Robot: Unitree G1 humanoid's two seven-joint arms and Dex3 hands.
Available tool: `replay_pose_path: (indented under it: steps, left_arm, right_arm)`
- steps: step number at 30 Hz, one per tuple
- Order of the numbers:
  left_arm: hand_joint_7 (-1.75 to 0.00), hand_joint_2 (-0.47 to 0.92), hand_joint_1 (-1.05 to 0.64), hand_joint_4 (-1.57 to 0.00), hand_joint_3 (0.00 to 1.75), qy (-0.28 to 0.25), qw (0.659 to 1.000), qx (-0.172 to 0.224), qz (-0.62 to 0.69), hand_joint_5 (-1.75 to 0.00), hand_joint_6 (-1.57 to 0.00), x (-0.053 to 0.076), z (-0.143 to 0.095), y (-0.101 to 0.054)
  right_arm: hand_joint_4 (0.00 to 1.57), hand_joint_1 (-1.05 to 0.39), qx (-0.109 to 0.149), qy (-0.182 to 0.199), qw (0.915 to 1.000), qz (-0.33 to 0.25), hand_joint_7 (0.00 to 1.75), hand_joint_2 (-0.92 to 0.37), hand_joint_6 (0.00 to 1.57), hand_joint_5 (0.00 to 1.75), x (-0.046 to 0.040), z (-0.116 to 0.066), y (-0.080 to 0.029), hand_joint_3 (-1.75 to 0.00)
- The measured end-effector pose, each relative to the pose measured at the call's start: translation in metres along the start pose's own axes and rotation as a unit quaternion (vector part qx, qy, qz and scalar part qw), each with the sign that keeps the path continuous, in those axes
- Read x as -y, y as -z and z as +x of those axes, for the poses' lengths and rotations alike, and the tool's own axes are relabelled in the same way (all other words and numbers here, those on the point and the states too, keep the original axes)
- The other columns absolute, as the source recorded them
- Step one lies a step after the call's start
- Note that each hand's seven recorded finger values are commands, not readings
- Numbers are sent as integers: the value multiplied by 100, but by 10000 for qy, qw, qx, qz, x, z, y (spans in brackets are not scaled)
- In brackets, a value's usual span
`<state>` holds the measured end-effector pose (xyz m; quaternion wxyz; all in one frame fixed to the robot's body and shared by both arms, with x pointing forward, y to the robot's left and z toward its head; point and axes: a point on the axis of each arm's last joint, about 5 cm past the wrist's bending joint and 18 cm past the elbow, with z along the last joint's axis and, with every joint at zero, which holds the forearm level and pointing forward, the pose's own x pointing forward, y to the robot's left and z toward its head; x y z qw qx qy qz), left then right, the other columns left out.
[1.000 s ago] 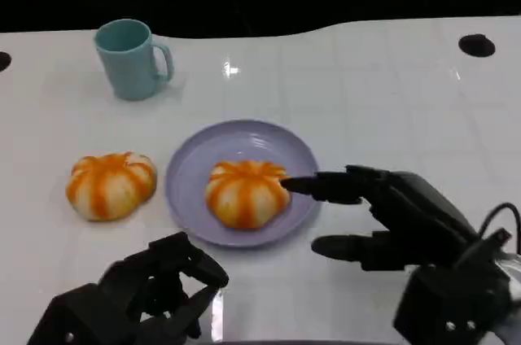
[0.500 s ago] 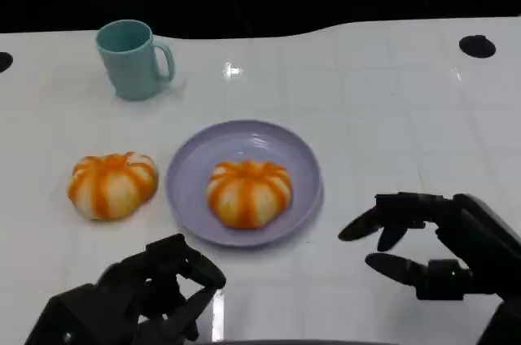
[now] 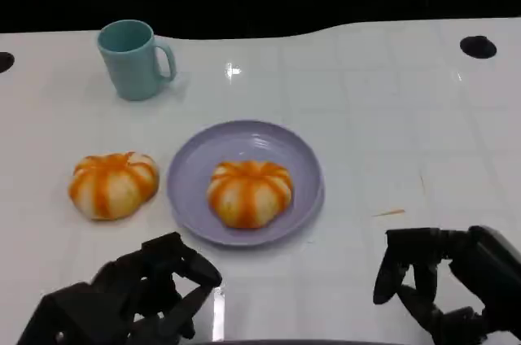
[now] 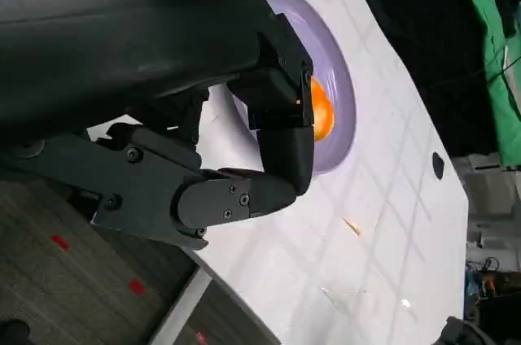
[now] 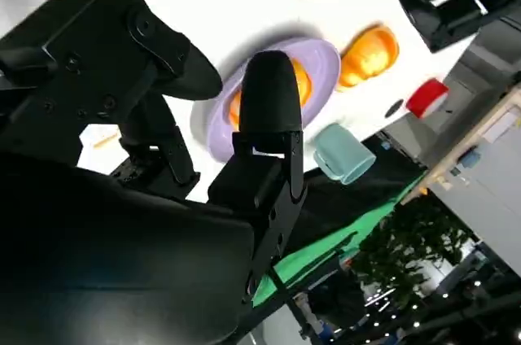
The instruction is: Grasp the bread from the table and place it into the plate.
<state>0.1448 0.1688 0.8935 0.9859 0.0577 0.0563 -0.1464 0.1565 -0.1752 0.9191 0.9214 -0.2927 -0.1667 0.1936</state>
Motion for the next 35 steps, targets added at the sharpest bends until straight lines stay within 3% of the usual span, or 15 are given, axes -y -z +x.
replay_pose_path:
  steps: [12, 35]
  left_arm:
    - [-132, 92, -39, -64, 45, -3, 10000, -2, 14, -175, -60, -22, 0, -5]
    - [-133, 92, -35, -64, 46, 17, 10000, 24, 50, -175, -60, -65, 31, 17]
  right_arm:
    - [97, -1, 22, 402, 9992, 31, 145, -22, 88, 175, -120, -43, 98, -143]
    - [103, -4, 35, 452, 9988, -160, 148, -21, 89, 175, -172, 3, 181, -136]
